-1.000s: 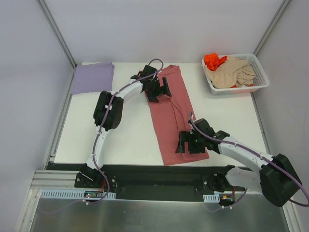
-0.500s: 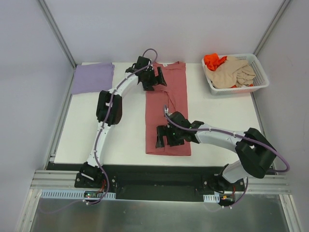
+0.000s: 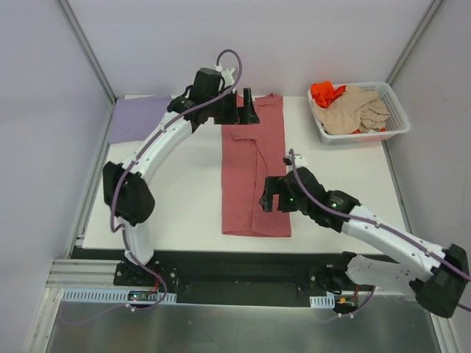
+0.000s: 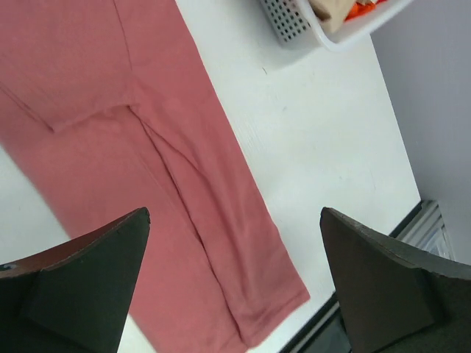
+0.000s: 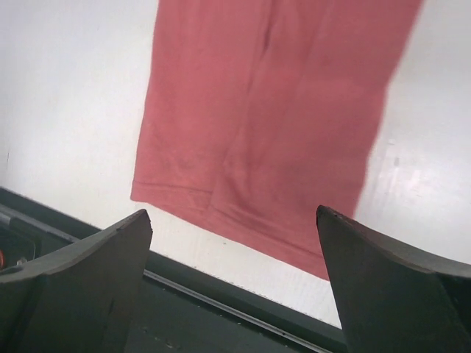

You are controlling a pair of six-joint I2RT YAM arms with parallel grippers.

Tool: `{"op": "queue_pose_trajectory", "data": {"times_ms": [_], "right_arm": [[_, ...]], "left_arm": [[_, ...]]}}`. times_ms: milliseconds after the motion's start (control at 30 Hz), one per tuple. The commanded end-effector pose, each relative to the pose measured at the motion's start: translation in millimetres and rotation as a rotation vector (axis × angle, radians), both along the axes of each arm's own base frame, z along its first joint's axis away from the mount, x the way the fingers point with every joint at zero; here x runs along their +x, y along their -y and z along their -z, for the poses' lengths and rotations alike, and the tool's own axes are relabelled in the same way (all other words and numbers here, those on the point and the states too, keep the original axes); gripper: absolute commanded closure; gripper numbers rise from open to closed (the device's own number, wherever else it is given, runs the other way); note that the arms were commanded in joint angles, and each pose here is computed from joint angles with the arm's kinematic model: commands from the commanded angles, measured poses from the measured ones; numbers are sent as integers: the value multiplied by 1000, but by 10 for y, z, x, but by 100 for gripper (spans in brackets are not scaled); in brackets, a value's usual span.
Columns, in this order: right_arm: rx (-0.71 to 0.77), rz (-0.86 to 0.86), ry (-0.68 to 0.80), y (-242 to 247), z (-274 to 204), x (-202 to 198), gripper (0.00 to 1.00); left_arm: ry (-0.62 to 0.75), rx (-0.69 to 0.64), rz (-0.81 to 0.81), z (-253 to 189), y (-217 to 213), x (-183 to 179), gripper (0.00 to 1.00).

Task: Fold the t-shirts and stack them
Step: Rotate the tshirt 90 degrees

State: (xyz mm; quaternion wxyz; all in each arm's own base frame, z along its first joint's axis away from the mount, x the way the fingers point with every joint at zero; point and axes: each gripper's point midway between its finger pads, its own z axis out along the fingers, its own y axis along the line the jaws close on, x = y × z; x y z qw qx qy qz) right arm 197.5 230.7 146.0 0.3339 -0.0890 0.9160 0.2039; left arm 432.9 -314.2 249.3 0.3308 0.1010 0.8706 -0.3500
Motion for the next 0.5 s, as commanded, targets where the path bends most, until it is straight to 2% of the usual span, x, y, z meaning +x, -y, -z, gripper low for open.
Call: {"op": "queue_pose_trajectory", "data": {"times_ms": [0,200,467], "right_arm": [[-70,203,73,599,42,-2,4],[-53,271,90,882,156,-79,4],[-132,292,-31,1036,483,-138,4]], "left_arm": [[30,96,-47,23,-204,-401,1],[-37,137,-135,379,-455,-1058,1],[-204,146,-237,1075,-813,-2035,1]]}}
